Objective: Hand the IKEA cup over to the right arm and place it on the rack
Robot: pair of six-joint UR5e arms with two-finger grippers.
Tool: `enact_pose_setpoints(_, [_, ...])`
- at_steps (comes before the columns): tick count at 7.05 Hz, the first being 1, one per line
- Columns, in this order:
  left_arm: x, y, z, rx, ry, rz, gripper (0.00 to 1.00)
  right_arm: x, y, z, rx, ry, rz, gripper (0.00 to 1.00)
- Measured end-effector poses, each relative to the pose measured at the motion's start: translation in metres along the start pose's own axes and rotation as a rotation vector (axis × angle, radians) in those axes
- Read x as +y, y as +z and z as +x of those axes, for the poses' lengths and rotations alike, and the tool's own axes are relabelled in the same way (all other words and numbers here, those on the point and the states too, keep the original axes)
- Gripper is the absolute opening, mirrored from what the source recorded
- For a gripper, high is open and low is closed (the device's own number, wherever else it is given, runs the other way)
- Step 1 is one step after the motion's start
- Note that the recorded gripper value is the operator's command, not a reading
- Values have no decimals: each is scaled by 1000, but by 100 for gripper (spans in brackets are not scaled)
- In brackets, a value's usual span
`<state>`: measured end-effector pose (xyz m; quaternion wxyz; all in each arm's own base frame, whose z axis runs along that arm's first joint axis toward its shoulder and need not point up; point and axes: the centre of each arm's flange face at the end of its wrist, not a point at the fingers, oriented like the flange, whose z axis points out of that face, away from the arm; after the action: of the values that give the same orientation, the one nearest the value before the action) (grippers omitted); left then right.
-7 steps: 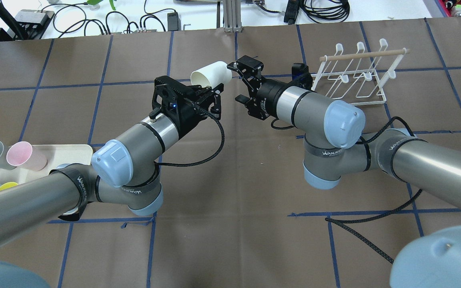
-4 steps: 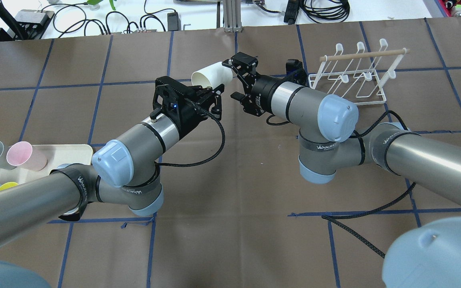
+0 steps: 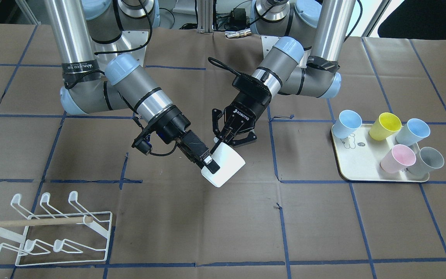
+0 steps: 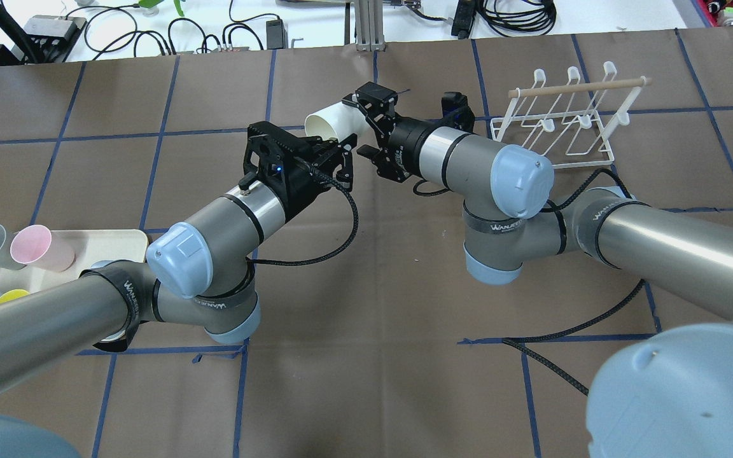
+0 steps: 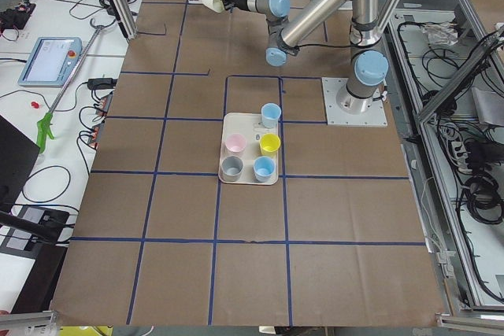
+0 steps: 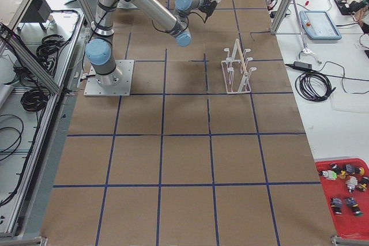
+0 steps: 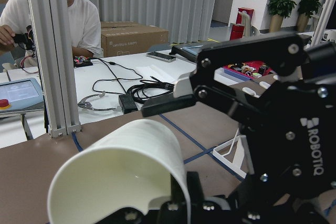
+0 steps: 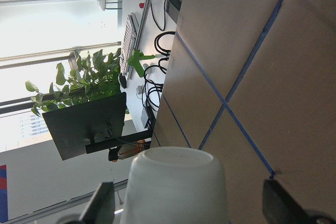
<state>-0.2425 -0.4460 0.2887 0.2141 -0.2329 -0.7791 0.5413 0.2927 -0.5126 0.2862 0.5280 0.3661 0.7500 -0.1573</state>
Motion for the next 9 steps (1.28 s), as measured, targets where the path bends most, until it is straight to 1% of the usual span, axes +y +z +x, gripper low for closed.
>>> enact_pose_setpoints(2, [0,0,0,1,0,-1,4,5,9,-1,12,4,-15,100])
enact_pose_setpoints(7, [0,0,1,2,1,0,4,8,9,-4,11,3,-20,100])
enact_pose_setpoints(8, [0,0,1,2,1,0,5,8,9,-5,9,3,-21,97])
enact_pose_setpoints(9, [0,0,1,2,1,0,5,8,9,-6,8,1,-21,81])
